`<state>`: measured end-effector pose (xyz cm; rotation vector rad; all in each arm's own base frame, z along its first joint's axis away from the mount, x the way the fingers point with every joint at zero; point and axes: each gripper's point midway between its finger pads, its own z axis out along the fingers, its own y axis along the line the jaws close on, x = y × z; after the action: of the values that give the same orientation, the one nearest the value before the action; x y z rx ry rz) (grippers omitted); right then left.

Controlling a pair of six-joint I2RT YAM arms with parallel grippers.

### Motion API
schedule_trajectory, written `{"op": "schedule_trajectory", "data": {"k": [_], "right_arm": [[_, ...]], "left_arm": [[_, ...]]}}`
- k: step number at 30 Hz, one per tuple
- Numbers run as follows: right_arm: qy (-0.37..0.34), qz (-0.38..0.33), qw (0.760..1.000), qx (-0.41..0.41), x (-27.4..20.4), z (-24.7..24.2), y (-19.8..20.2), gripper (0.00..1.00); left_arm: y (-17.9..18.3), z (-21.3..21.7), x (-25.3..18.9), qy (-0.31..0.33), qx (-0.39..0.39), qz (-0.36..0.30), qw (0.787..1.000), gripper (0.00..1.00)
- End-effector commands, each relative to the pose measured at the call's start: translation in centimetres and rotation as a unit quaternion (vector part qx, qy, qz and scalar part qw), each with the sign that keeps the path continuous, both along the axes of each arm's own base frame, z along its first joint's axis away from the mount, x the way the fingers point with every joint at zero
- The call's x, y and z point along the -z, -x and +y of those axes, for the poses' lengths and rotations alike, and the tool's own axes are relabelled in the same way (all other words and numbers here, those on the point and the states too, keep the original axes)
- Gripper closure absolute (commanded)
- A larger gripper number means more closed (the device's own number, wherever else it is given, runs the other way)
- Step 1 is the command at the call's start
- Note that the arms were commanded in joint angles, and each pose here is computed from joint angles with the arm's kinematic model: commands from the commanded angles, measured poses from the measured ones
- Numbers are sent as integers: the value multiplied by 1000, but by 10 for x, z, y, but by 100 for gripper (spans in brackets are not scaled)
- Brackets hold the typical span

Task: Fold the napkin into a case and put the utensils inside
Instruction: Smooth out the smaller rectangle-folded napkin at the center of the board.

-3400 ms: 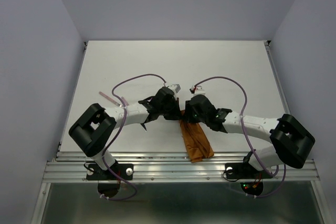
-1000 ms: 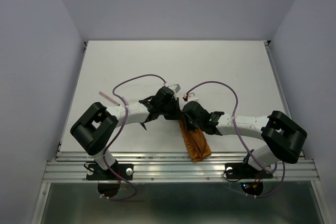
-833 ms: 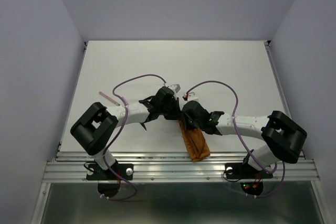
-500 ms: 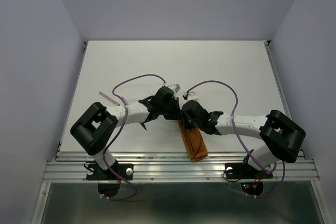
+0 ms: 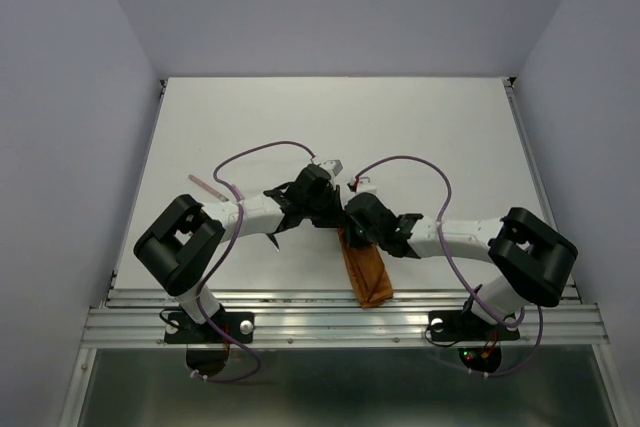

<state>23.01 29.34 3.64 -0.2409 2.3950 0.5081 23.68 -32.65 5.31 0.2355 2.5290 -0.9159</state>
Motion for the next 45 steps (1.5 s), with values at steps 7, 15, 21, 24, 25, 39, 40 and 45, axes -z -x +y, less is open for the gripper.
{"op": "schedule_trajectory", "data": {"k": [7,15,21,24,25,39,40,45], "right_arm": [[-59,-47,997,9,-44,4,-4,69],[-84,-82,992,46,-68,-18,-3,62],[-81,-72,988,106,-60,-31,-13,83],[-84,-57,988,118,-54,-31,-17,93],[-80,-49,989,114,-49,-28,-17,95],[-77,-28,992,94,-31,-25,-33,99],[-80,-24,993,85,-31,-21,-32,99],[-84,-13,994,63,-26,-9,-31,99]], "left_arm": [[1,-6,-17,20,12,-14,1000,100],[1,-7,-17,20,13,-14,1000,100],[0,-6,-17,20,13,-14,1000,100],[0,-6,-17,19,13,-14,1000,100],[0,-6,-17,18,14,-14,1000,100],[-1,-7,-17,17,15,-13,1000,100],[-1,-7,-16,16,15,-12,1000,100],[-2,-8,-18,18,15,-12,1000,100]]}}
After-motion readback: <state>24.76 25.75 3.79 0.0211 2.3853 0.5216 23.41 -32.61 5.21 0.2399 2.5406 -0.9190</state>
